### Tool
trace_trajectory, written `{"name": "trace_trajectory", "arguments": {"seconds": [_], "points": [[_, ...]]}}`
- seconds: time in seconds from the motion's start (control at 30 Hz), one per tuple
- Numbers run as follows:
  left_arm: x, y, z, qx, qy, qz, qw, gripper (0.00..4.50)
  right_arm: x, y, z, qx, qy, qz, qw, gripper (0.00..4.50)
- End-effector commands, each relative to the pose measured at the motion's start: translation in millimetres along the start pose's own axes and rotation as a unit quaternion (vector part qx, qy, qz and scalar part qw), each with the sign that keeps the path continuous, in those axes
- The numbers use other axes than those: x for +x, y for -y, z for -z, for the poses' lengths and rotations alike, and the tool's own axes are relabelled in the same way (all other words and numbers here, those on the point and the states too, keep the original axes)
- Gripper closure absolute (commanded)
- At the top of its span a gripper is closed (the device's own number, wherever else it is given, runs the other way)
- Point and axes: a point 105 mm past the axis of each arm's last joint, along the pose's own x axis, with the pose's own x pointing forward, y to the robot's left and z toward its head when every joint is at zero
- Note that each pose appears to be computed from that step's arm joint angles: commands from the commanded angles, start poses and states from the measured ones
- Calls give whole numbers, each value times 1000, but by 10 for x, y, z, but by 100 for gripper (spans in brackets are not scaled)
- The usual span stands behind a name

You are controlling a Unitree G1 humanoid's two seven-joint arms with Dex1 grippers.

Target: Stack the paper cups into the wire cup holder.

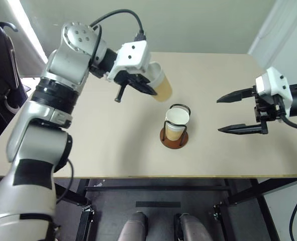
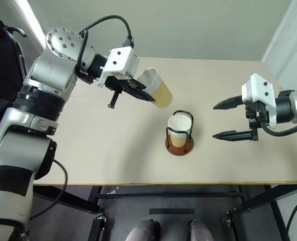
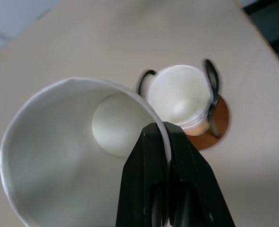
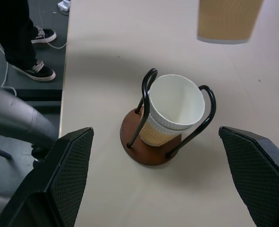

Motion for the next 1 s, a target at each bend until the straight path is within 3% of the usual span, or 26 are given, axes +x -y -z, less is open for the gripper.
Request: {"name": "trace_trajectory", "arguments": {"seconds": [0.03, 0.47, 1.0], "points": [[-56, 44, -173, 10, 19, 31, 999, 446, -47, 6, -112, -26, 5, 11, 1000, 16], [32, -17, -266, 2, 29, 55, 998, 446, 21, -35, -114, -36, 17, 22, 999, 16], [258, -73, -198, 29, 35, 64, 997, 446, 104, -126, -113, -36, 25, 26, 999, 16]]}}
